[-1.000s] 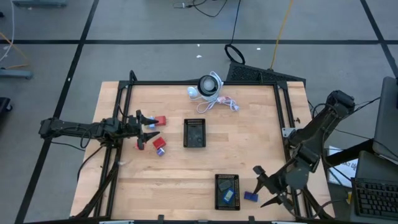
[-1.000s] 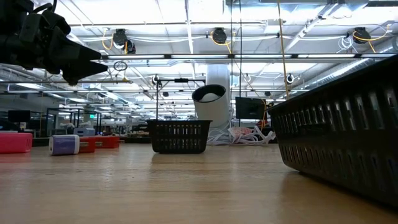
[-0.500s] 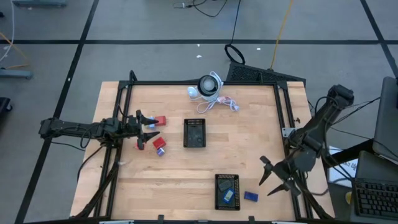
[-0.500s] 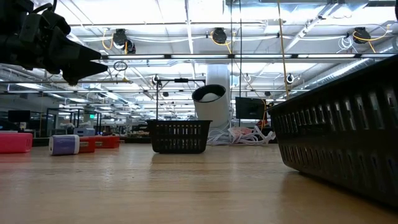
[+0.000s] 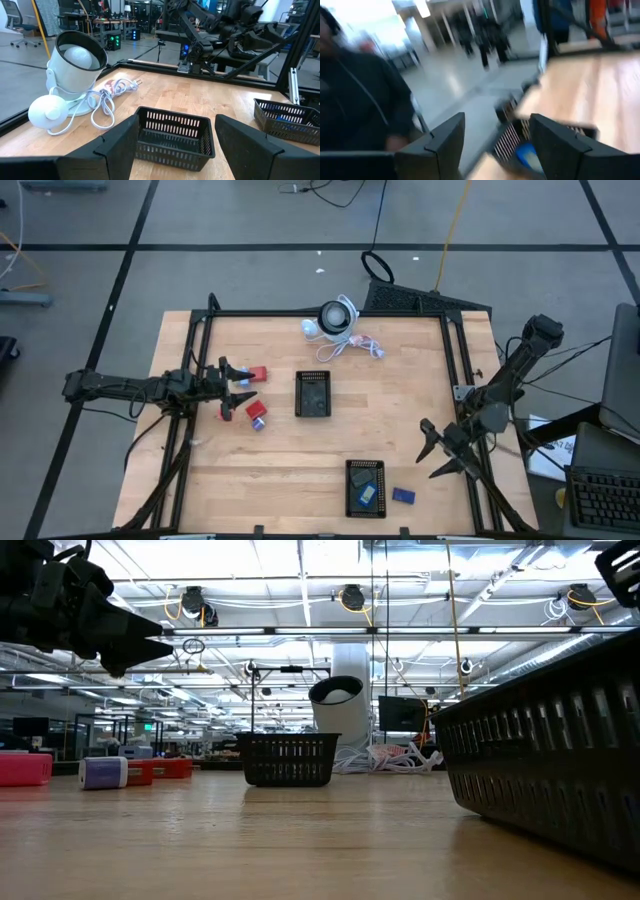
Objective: Pick & Place Office items
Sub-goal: Put the dark blue digital timer into the bottom black basket
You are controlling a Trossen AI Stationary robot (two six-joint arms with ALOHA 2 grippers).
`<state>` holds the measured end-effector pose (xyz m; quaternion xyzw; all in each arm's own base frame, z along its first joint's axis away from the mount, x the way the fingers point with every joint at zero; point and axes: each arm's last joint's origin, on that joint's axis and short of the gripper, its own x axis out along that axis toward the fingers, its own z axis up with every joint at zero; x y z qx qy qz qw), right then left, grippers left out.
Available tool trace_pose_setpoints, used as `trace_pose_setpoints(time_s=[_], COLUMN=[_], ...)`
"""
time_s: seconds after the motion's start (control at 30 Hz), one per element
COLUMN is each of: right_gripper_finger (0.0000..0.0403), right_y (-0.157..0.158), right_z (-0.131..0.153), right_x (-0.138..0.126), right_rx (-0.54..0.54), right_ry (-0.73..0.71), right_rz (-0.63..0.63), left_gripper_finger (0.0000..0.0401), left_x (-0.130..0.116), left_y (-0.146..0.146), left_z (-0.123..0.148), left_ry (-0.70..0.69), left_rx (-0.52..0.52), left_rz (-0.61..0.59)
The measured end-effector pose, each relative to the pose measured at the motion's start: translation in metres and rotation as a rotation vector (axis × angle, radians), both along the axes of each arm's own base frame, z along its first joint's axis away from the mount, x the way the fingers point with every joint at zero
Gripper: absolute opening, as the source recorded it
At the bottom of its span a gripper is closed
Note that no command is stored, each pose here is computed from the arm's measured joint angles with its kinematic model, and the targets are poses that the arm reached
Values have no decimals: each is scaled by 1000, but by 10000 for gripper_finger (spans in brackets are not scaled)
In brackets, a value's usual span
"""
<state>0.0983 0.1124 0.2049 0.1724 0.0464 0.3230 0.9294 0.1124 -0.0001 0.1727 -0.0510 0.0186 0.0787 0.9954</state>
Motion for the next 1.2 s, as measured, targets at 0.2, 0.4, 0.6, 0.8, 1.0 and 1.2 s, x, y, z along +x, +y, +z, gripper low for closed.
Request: trace_pose_setpoints(time_s=[0.2,0.4,0.6,0.8,1.0,1.2], right_gripper_finger=[210,225,265,277,268,268], right_y=[-12,-1,39,83,110,123], right_z=[-11,-12,23,33,11,-27], right_x=[-8,2,24,47,61,67], right_rx=[193,61,-151,-338,-498,-572], right_ry=[-161,-33,131,373,695,948], right_rz=[-53,-166,-139,-136,-177,-198], left_gripper_finger=[267,267,267,267,267,267], left_x=[0,0,0,0,0,0], left_y=[0,0,0,0,0,0], left_z=[0,0,0,0,0,0], left_ry=[0,0,0,0,-2,-1], left_rx=[0,0,0,0,0,0], left_rz=[0,0,0,0,0,0])
